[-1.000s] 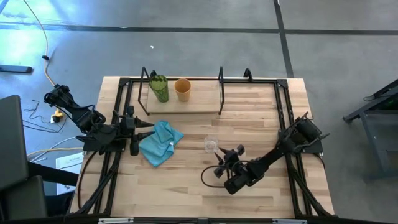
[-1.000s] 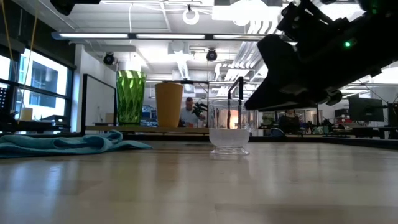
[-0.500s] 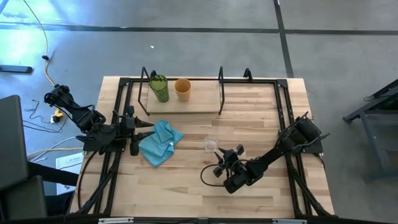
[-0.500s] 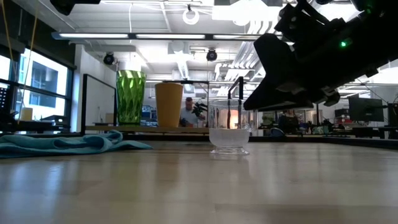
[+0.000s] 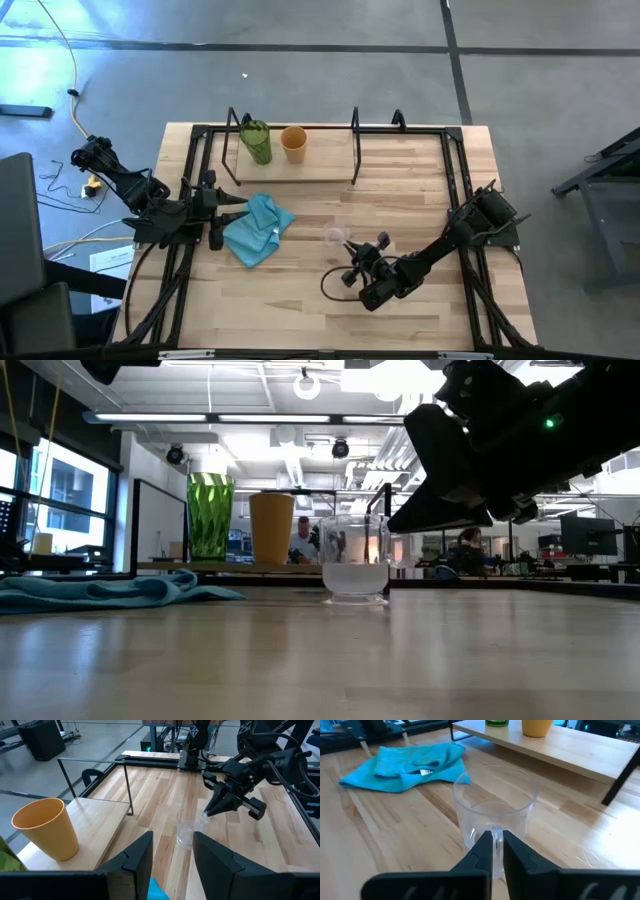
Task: Stack small to large cups/mugs on shelf
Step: Put the transparent mug on the shelf
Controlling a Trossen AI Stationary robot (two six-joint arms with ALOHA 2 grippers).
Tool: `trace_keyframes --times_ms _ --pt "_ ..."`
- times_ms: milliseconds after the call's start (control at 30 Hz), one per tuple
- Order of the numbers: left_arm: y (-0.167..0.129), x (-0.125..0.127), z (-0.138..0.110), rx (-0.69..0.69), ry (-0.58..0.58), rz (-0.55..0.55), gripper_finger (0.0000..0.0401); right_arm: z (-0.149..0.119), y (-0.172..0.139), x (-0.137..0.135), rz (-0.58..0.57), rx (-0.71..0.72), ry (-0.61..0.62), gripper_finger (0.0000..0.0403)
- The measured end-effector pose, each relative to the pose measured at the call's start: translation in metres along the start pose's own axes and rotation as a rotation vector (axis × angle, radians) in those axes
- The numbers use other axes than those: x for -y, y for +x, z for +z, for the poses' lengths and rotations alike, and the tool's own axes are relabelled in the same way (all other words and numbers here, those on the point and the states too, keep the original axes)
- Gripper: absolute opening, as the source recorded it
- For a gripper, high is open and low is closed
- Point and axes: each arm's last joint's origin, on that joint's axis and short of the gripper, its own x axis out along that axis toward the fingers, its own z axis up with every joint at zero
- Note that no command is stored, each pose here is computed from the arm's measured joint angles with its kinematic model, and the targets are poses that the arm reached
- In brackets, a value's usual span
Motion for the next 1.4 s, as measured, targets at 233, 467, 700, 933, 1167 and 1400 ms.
trace_keyframes --times_ms 233,467,700,933,1167,1400 --pt "0.0 0.0 0.0 0.0 0.0 0.0 0.0129 0.003 0.004 0.001 -0.014 0.013 0.051 0.0006" --pt "0.0 0.0 0.0 -0.004 0.004 0.001 0.0129 0.009 0.015 0.004 -0.06 0.055 0.12 0.0006" --pt "0.0 0.0 -0.001 -0.01 0.01 0.003 0.0129 0.024 0.036 0.006 -0.085 0.092 0.157 0.0005" --pt "0.0 -0.001 -0.004 -0.029 0.023 0.006 0.0129 0.037 0.056 0.012 -0.124 0.119 0.165 0.0005" --pt "0.0 -0.001 -0.004 -0.037 0.029 0.001 0.0129 0.048 0.071 0.019 -0.156 0.145 0.175 0.0005" --pt "0.0 -0.002 -0.005 -0.047 0.017 0.004 0.0129 0.07 0.089 0.021 -0.193 0.169 0.166 0.0005"
